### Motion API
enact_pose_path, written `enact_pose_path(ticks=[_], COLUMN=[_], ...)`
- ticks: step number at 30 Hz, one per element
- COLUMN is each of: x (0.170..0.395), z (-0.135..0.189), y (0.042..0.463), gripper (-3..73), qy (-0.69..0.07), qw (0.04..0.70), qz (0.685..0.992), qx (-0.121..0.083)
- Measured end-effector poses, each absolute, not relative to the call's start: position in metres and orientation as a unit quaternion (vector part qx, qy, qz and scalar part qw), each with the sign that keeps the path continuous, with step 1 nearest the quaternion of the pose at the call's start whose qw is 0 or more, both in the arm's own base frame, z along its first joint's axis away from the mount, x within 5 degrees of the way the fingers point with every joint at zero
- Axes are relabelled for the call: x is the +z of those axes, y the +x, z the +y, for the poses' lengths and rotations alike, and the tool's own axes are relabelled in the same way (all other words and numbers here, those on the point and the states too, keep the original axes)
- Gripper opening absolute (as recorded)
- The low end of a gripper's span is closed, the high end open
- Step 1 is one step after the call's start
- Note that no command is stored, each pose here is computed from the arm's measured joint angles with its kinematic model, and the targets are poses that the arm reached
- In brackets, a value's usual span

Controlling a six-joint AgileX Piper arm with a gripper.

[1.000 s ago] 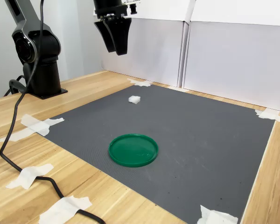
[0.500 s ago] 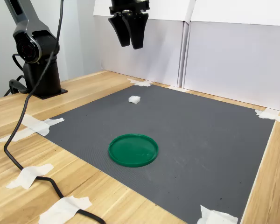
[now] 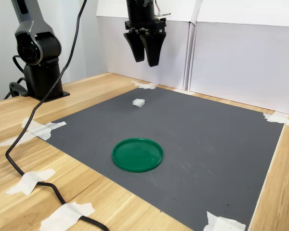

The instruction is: Grasp a white terminal and put it on the green lid.

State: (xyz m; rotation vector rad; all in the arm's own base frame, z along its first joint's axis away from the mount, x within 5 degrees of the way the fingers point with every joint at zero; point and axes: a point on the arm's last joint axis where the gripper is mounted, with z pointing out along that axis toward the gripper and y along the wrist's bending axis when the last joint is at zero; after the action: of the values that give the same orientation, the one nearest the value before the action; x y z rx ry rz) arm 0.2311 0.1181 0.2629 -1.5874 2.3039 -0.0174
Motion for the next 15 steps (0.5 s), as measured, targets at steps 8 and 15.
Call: enact_pose_path(ticks=[8,15], x=[0.229,0.21], z=[0.114,0.117], y=[0.224,0.231], gripper=[70.2,70.2], qy=[-0.581,-0.576], qw=[0.149,0.122], qz=[0.8,0.808], qx=[-0.008,-0.006])
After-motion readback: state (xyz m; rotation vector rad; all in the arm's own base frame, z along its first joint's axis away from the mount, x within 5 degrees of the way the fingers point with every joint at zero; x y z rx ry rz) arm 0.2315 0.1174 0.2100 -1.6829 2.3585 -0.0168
